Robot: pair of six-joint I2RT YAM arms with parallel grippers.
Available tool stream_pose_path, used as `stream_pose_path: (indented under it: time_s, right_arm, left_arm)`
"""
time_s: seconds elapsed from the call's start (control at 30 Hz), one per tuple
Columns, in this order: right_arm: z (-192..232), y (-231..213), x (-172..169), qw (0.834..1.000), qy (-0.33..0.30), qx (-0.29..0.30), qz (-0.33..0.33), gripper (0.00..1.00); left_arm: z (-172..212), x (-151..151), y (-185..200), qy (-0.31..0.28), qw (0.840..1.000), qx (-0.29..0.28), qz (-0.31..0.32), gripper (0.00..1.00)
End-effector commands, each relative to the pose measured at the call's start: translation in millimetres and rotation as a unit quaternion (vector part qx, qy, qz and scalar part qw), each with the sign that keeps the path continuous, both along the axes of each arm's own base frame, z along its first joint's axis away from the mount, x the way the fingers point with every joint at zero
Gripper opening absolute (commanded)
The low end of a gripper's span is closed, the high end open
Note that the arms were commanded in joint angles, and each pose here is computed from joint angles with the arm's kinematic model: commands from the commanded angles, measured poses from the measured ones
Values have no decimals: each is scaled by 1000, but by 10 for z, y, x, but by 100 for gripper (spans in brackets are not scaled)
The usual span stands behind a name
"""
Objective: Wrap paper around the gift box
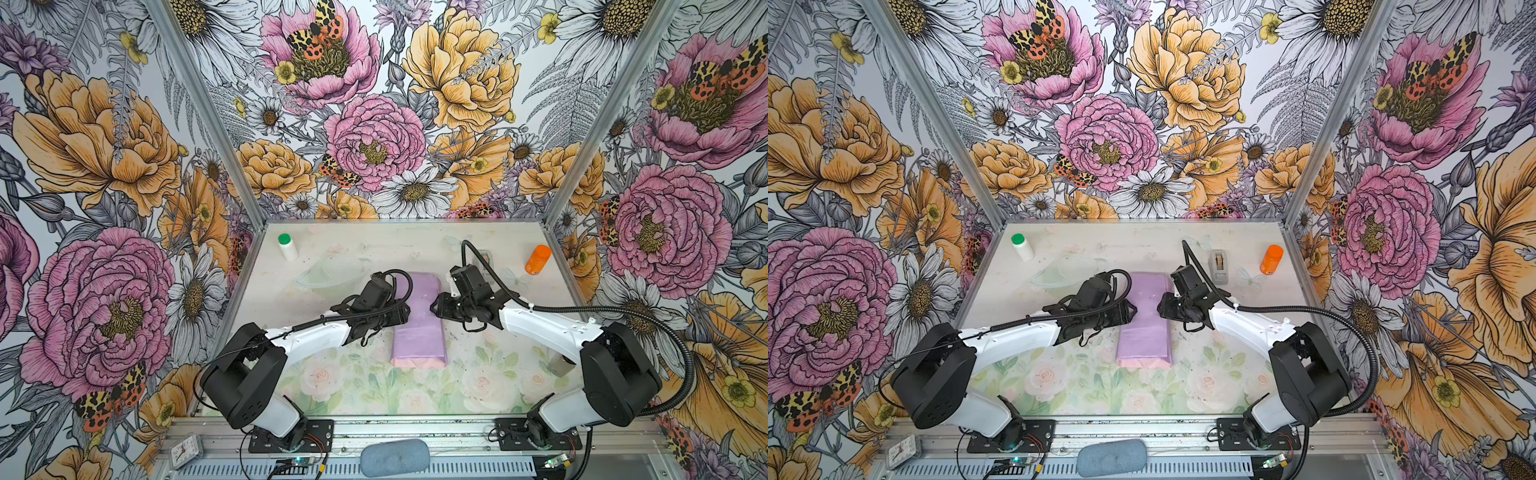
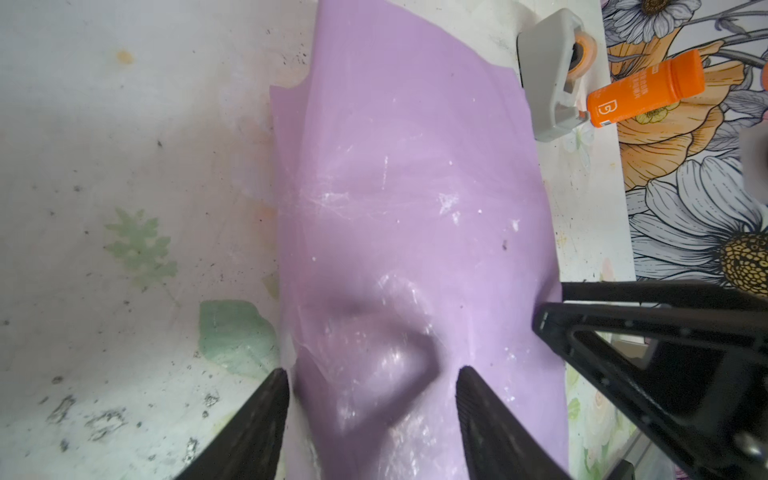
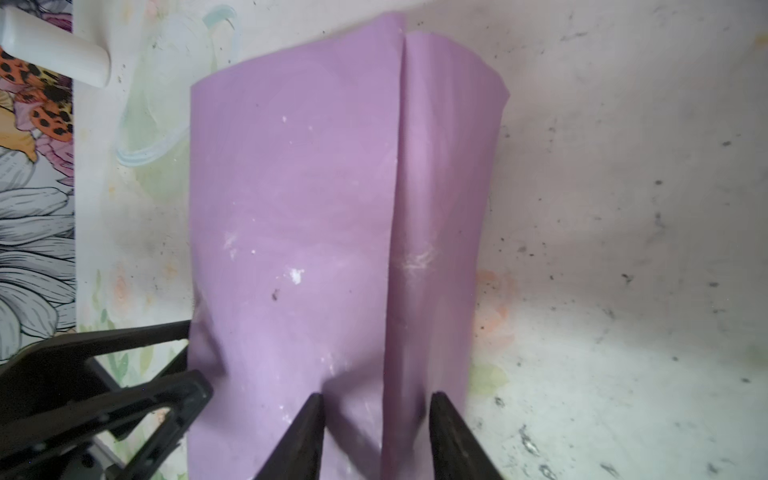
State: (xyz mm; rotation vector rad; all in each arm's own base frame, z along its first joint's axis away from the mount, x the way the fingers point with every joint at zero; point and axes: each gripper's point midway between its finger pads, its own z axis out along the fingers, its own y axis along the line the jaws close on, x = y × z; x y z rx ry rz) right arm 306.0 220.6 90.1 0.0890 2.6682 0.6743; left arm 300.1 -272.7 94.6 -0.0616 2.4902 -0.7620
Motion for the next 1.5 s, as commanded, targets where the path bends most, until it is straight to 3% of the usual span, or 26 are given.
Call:
stream_pose_path:
  time_s: [0.0,0.2,0.4,0.57,0.93,1.03,1.27,1.47]
  right_arm:
    - [-28,-78,44,999,-2,-33,-10,38]
    - [-37,-96,33,999,0,-38,-10,29]
    - [64,-39,37,1000,-9,-25,-1,27]
    - [214,-79,19,1000,-17,-23,1,56]
    - [111,-27,24,999,17,-34,23,61]
    - [38,4,43,998,24,-40,28,60]
    - [-49,62,28,998,32,-48,35,34]
    - [-18,230,59,998,25,-33,42,28]
  left_arm:
    - [86,71,49,-13,1000,9,20,69]
    - [65,71,142,-13,999,-5,36,68]
    - [-79,52,74,2,999,-13,31,57]
    - [-133,63,100,-4,999,-9,37,52]
    - [-158,14,125,-7,999,3,32,48]
    - [-149,1,106,-7,1000,1,29,48]
    - [-134,1,129,-14,999,4,35,44]
    - [-76,42,273,-26,998,10,51,43]
